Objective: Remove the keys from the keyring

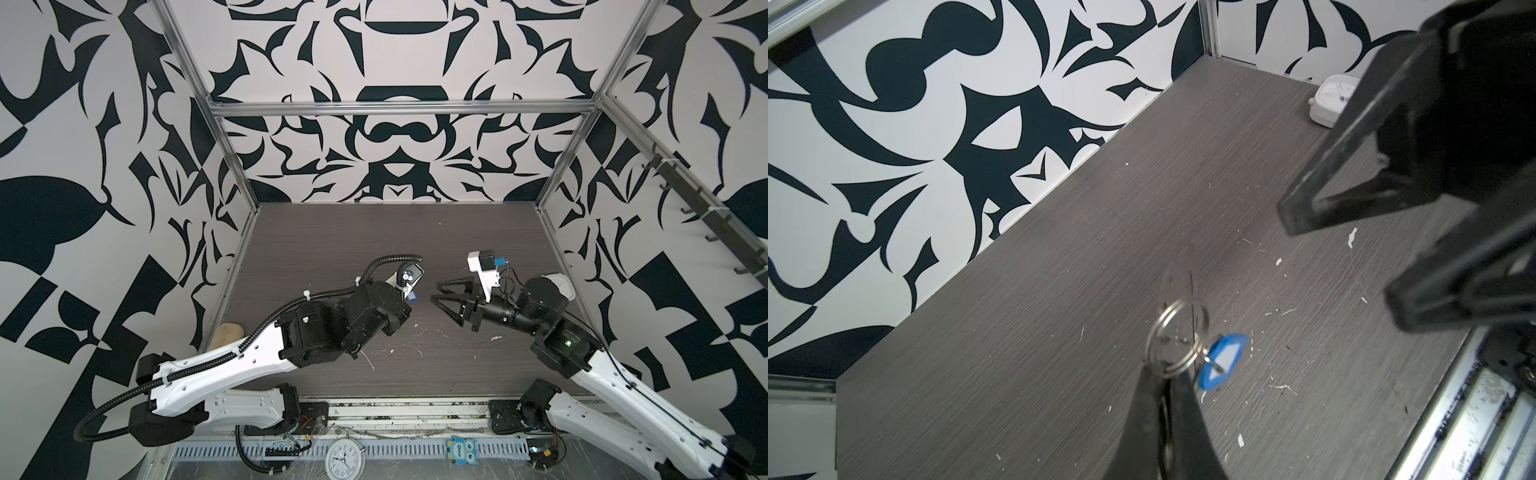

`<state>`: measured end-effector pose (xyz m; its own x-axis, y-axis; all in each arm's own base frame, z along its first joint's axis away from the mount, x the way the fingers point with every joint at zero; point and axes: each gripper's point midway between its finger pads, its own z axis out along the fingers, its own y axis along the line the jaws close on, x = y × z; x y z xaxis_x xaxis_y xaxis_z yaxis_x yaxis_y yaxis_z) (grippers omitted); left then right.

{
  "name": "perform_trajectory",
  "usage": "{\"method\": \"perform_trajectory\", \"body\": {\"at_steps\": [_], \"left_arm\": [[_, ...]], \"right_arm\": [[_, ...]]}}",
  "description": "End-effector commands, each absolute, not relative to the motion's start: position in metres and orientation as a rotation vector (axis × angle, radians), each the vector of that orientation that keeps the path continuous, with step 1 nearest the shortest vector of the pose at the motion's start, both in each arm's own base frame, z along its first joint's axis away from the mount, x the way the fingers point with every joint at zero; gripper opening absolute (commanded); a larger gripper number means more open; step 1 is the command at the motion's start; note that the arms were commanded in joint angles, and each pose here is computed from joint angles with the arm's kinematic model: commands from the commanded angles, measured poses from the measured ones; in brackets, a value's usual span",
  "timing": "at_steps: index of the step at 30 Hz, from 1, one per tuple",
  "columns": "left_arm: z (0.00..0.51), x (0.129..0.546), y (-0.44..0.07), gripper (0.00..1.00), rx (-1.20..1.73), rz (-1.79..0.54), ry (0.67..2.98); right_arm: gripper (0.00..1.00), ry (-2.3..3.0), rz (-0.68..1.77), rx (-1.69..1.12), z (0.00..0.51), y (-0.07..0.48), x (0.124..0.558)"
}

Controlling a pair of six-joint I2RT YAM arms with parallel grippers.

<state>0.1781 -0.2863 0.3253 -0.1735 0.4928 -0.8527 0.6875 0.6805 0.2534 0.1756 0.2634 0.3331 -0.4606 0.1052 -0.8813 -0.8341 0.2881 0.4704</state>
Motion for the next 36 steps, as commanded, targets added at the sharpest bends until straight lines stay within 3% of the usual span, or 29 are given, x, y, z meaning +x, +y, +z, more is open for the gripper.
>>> {"method": "perform_trajectory", "body": {"at_steps": [1,11,23,30,34,36], "left_arm": [[0.336,0.174,-0.287,0.0,0.911,-0.284,1.79],[0.333,0.17,-0.292,0.0,0.917,-0.309,1.783],[0.331,0.17,-0.293,0.0,0.911,-0.309,1.785],[0.331,0.17,-0.291,0.0,0.895,-0.321,1.79],[0.327,0.167,-0.285,0.29,0.892,-0.328,1.803],[0.324,0.165,-0.28,0.36,0.888,-0.338,1.807]], "right_arm": [[0.49,1.495,1.466,-0.764,0.373,0.277,0.163],[0.42,1.476,1.507,-0.758,0.379,0.286,0.171],[0.21,1.462,1.546,-0.772,0.384,0.293,0.173],[0.02,1.5,1.511,-0.769,0.379,0.292,0.176],[0.0,1.545,1.412,-0.814,0.377,0.286,0.174],[0.0,1.57,1.361,-0.848,0.373,0.284,0.173]]}}
